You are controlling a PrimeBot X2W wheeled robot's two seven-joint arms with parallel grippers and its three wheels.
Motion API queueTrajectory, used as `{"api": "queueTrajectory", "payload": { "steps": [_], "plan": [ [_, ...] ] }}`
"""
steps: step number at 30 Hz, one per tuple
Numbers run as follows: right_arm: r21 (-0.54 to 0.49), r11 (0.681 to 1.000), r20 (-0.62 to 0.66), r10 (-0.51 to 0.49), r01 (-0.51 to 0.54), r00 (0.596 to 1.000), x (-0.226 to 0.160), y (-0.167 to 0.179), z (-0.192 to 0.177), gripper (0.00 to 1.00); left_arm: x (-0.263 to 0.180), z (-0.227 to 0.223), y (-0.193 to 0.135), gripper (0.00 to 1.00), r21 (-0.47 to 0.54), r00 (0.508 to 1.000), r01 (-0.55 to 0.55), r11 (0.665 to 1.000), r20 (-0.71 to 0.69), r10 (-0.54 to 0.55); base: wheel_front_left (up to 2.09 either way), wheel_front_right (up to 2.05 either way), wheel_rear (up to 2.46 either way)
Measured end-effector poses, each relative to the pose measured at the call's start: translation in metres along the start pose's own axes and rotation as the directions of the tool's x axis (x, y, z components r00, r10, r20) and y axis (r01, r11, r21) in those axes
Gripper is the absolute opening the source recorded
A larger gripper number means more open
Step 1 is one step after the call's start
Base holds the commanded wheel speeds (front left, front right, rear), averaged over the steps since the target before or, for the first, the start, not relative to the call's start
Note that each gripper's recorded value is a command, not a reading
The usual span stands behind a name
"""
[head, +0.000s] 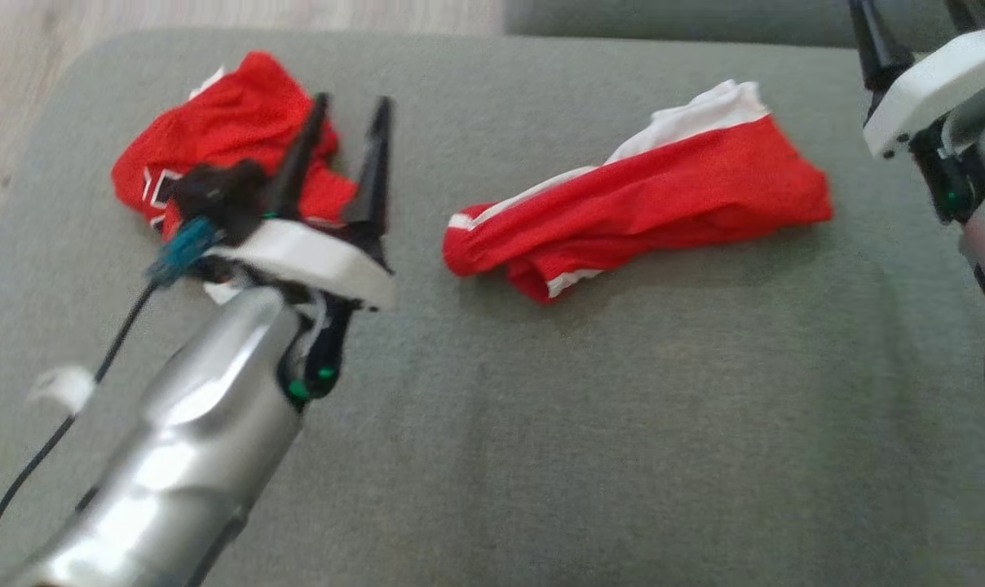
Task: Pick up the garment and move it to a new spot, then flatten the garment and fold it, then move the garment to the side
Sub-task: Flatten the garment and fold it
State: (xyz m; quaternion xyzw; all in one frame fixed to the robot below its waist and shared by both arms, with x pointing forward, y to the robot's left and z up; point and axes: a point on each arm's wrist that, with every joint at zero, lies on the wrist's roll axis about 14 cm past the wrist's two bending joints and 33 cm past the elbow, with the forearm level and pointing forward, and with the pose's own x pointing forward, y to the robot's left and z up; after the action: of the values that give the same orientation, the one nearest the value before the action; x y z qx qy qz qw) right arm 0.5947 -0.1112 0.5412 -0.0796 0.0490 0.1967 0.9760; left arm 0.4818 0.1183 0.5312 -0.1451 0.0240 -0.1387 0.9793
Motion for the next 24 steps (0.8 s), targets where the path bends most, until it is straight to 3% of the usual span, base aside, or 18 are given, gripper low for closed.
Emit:
{"api": "queueTrajectory", "payload": {
  "steps": [3,6,9,17,24],
  "plan": [
    [0.092,0.995,0.122,-0.049,0.038,0.991,-0.021,-0.012,0.033,1.0,-0.012,0.024,0.001,1.0,-0.001,0.995,-0.029,1.0,0.099,0.029,0.0,0.0,0.0],
    [0.152,0.985,0.189,-0.107,0.078,0.976,-0.051,-0.022,0.041,1.0,-0.032,0.025,-0.003,1.0,0.009,0.99,-0.041,0.999,0.138,0.039,0.0,0.0,0.0],
    [0.204,0.972,0.191,-0.156,0.116,0.969,-0.084,-0.017,0.019,1.0,-0.053,0.01,-0.006,1.0,0.031,0.991,-0.052,0.998,0.128,0.048,0.0,0.0,0.0],
    [0.346,0.921,0.122,-0.232,0.178,0.965,-0.158,0.042,-0.049,1.0,-0.093,-0.019,-0.021,1.0,0.033,0.992,-0.072,0.997,0.106,0.068,0.0,0.0,0.0],
    [0.368,0.902,0.01,-0.247,0.227,0.969,-0.2,0.064,-0.1,1.0,-0.114,-0.049,-0.021,1.0,0.017,0.994,-0.103,0.994,0.049,0.102,0.0,0.0,0.0]
  ]
}}
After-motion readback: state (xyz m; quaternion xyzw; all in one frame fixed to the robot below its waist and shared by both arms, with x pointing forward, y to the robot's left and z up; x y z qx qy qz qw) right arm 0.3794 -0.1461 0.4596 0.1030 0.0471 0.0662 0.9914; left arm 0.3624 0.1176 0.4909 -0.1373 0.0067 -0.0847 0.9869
